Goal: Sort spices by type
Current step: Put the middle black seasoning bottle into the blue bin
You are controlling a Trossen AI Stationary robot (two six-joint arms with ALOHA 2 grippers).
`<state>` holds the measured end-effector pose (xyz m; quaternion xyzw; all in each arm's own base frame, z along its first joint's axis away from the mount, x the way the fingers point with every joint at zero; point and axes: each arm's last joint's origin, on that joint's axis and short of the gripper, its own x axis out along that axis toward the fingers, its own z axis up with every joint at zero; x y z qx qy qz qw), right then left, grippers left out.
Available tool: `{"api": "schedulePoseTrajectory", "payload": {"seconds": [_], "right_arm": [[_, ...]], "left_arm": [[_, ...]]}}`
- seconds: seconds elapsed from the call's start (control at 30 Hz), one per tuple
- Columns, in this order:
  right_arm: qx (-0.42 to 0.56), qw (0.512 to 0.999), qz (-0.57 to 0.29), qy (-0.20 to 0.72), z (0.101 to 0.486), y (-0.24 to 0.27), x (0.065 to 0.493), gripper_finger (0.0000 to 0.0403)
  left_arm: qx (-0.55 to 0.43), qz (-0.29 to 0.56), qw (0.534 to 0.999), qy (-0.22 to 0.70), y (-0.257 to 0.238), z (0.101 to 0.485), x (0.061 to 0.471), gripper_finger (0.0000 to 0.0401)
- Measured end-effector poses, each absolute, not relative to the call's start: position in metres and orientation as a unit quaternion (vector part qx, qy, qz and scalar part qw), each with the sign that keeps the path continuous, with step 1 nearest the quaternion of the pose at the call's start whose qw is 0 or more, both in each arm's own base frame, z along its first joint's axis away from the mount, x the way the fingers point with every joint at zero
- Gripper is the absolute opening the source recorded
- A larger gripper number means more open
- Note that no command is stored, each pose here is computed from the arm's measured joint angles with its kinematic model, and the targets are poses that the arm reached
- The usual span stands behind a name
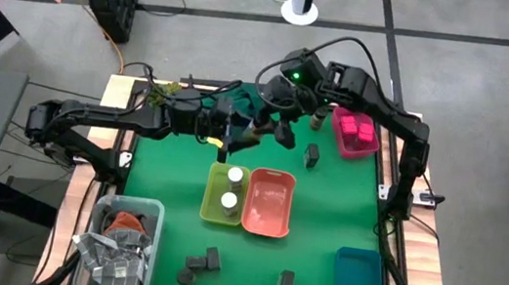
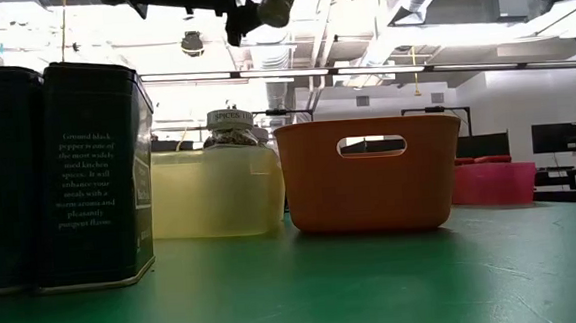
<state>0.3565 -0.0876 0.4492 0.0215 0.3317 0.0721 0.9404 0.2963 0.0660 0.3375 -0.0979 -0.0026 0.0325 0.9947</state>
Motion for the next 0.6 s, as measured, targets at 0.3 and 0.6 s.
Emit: {"api": "schedulePoseTrajectory", "payload": {"seconds": [0.3,0.6], "right_arm": [[0.065,0.902,0.056,0.423,0.447,-0.085,0.333,0.0229],[0.107,0.866,0.074,0.482,0.458,-0.027,0.294,0.0229]], "left_arm": [[-0.109,0.067,0.991,0.048,0.066,0.34,0.279,0.0339],[-0.172,0.166,0.964,0.117,0.059,0.348,0.233,0.0326]]}}
